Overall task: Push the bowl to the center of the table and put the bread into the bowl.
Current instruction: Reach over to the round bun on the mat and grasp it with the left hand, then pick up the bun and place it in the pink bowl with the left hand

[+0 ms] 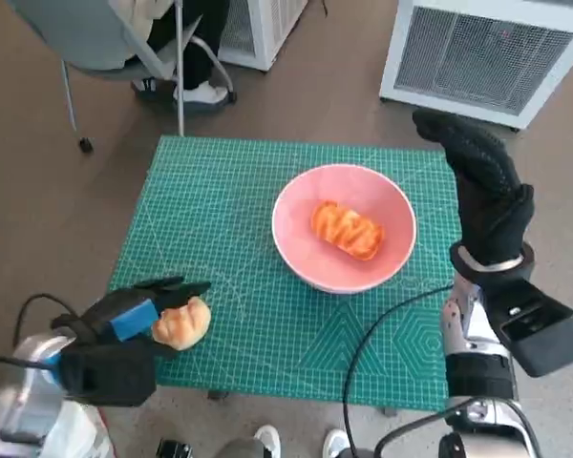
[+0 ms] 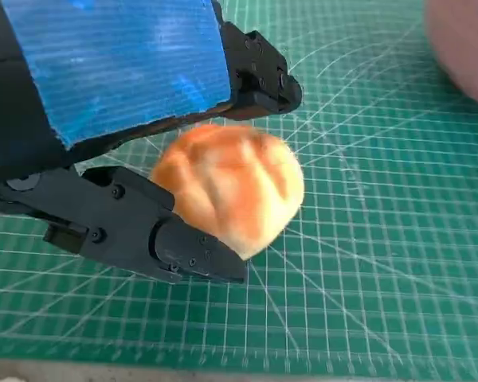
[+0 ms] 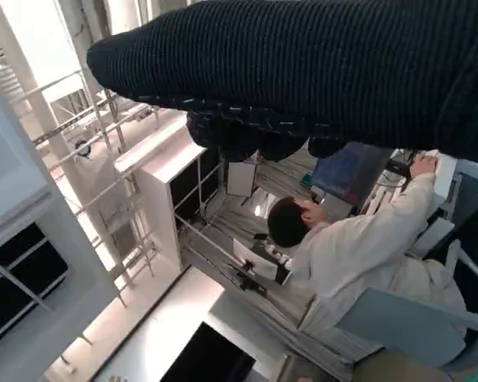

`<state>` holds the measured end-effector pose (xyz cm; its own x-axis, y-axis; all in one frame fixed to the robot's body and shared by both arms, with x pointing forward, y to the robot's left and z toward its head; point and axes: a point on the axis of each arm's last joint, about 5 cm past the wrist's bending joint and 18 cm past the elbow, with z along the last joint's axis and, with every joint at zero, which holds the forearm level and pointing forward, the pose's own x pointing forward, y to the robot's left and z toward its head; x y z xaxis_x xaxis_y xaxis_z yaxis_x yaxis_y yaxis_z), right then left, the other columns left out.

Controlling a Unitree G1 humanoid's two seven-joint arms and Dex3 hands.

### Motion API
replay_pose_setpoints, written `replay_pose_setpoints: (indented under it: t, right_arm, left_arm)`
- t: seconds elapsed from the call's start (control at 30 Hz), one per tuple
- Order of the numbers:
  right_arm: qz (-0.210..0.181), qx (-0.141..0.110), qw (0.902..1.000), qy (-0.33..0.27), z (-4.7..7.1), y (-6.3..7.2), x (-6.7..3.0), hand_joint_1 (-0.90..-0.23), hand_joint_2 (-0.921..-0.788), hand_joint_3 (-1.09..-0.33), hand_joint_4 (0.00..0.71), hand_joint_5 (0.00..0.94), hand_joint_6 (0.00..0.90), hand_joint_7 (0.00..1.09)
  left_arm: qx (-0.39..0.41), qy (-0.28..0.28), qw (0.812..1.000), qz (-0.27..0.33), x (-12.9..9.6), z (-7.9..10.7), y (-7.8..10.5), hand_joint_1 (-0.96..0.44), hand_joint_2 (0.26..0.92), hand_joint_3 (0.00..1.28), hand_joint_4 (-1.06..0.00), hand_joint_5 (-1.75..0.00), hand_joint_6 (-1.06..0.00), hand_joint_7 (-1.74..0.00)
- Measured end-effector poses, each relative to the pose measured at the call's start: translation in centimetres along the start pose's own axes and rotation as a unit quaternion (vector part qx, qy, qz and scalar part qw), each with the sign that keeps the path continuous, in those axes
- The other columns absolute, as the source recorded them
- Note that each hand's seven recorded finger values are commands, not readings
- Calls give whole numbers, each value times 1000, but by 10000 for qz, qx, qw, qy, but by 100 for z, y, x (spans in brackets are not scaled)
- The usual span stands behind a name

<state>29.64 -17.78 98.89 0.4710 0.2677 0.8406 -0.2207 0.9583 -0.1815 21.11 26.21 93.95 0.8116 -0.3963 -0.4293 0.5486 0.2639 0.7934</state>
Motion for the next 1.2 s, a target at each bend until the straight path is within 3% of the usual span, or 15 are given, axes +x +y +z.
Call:
replay_pose_setpoints:
  t: [0.23,0.27,0.3,0.4,0.47,0.77,1.0,1.2]
  right_arm:
    - [2,-3,10000,2,0,-1,0,-615,-921,-807,388,1,312,193]
    - [2,-4,10000,1,0,-2,0,-615,-921,-807,388,0,312,193]
    - [2,-5,10000,0,1,-2,0,-615,-921,-808,388,0,312,193]
    - [2,-7,10000,-1,1,-2,-1,-616,-921,-807,388,0,312,192]
    - [0,-9,10000,-2,2,-4,-1,-616,-921,-807,388,0,312,192]
    - [-11,-30,10000,-7,7,-17,-2,-616,-921,-805,388,0,313,191]
    - [-10,-28,10000,2,6,-19,0,-613,-921,-806,388,0,312,190]
    - [-6,-23,10000,-6,3,-17,16,-612,-921,-808,388,0,312,189]
  left_arm:
    - [-54,-71,9986,524,104,-79,-46,-13,912,38,-748,-102,-688,-89]
    - [-61,-90,9981,601,111,-89,-55,-8,915,79,-699,-542,-629,-480]
    - [-65,-107,9976,680,114,-98,-65,-5,917,117,-655,-838,-578,-743]
    - [-44,-158,9961,872,116,-106,-74,-1,919,127,-596,-1200,-604,-975]
    - [-17,-226,9952,952,110,-97,-62,1,920,116,-582,-1273,-639,-1017]
    - [-47,-1037,9810,1642,35,60,156,3,920,78,-592,-1302,-704,-1047]
    - [80,-1863,9514,2449,69,318,462,3,919,39,-643,-1234,-742,-1027]
    - [184,-2585,9170,3034,196,646,751,2,920,42,-637,-1225,-735,-1050]
